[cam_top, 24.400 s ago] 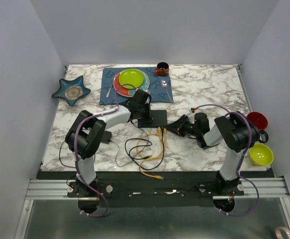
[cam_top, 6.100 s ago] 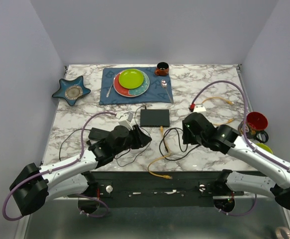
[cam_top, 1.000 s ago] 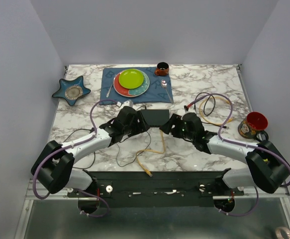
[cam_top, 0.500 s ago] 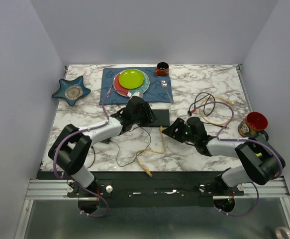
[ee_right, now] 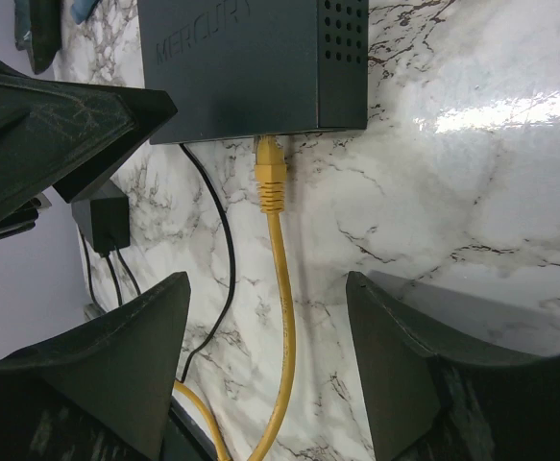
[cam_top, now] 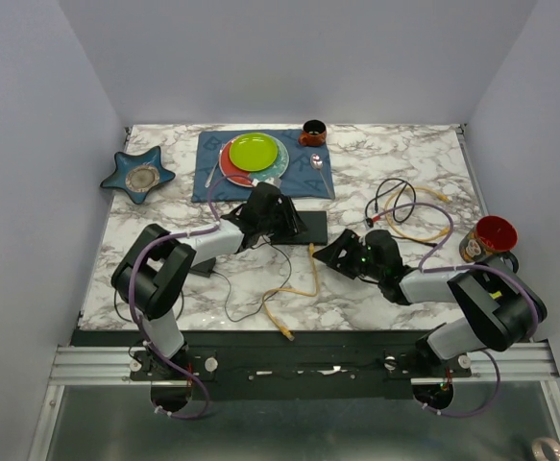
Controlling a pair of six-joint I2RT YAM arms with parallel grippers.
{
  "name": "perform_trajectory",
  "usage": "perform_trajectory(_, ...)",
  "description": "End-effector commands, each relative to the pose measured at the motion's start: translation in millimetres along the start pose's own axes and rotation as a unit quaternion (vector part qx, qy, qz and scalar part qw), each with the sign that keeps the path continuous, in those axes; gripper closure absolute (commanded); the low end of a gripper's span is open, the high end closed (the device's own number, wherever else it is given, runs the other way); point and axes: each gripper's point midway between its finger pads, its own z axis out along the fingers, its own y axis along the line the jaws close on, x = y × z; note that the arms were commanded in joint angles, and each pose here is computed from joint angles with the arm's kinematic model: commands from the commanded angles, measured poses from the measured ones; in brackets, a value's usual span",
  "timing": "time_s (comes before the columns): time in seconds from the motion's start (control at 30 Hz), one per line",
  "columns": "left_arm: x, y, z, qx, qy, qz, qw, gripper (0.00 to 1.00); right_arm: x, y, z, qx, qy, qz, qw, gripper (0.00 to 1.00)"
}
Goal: Pull the plug from the switch port
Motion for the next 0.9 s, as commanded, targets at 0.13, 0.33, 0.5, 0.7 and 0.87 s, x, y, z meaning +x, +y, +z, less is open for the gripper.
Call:
perform_trajectory(0.13,-0.8,-4.0,6.0,0.019,0.011,0.001,1.000,0.43,-6.5,-7.3,-5.2,0.006,-0.019,0.021,1.000,0.24)
perform_trajectory(0.33,5.4,8.6,9.6,0.004,0.018,-0.007,1.000,0.44,-11.0,-4.9,-9.4,0.000,-0.029,0.008,1.000,0.24)
perform_trajectory(0.5,6.0,14.7,10.7,-0.006,0.018,-0.008,1.000,0.43,-14.4,-3.9,-10.3,0.004,-0.031,-0.003,1.000,0.23)
perform_trajectory(0.7,5.0,26.4,8.9,-0.037,0.014,-0.004,0.999,0.44,-17.6,-4.4,-9.8,0.008,-0.036,-0.007,0.999,0.23)
perform_trajectory(0.87,6.7,34.4,7.8,-0.053,0.015,-0.007,0.998,0.44,-19.2,-6.2,-8.4,0.012,-0.036,-0.006,0.999,0.23)
